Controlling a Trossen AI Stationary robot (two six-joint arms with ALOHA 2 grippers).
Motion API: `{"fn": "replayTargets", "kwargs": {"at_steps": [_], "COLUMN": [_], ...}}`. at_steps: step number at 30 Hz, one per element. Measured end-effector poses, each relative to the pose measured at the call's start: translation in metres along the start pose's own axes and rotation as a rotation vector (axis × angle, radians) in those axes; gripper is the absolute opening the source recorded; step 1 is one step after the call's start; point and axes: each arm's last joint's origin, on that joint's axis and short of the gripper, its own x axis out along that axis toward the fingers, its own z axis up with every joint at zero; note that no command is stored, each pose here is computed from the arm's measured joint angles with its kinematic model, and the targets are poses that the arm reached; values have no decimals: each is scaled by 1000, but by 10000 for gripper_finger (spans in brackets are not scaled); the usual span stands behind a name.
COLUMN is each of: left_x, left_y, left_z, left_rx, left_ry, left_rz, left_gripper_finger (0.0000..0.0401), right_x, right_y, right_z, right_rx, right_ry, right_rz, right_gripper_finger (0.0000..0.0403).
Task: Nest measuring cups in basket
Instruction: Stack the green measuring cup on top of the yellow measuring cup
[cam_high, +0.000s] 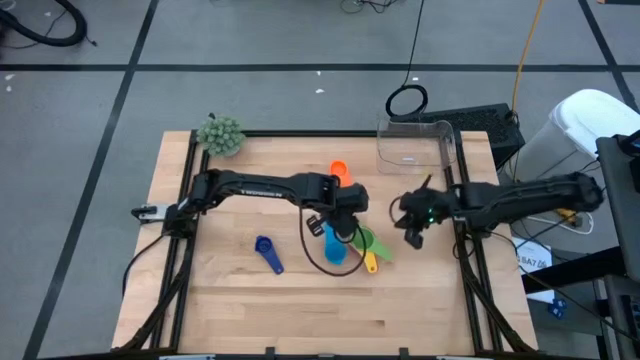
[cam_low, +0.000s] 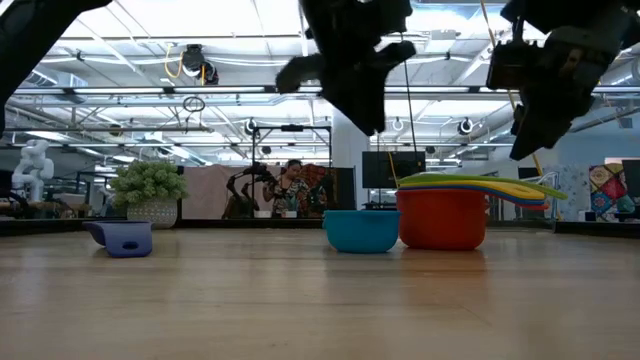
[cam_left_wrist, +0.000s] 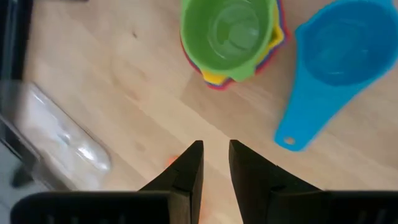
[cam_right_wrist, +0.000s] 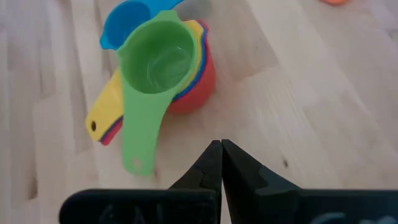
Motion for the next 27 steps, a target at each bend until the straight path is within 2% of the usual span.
{"fn": "replayTargets", "kwargs": {"at_steps": [8,16,20,27], "left_x": [-6,-8,-8,-8], "left_y": [-15,-24,-24,-24], "left_z": [-6,-6,-8,-8], "left_rx": [-230,-436,-497,-517], "left_ry": [156,222,236,241], "left_rz": [-73,-114,-115,-117], "left_gripper_finger": [81,81,81,81], "right_x": [24,43,52,55], "right_y": [19,36,45,58], "right_z": [-6,-14,-16,-21], "right_rx": [-92,-172,-182,-221], "right_ry": [44,55,56,82], "right_rz": [-43,-70,-34,24], "right_gripper_finger": [0,0,0,0]}}
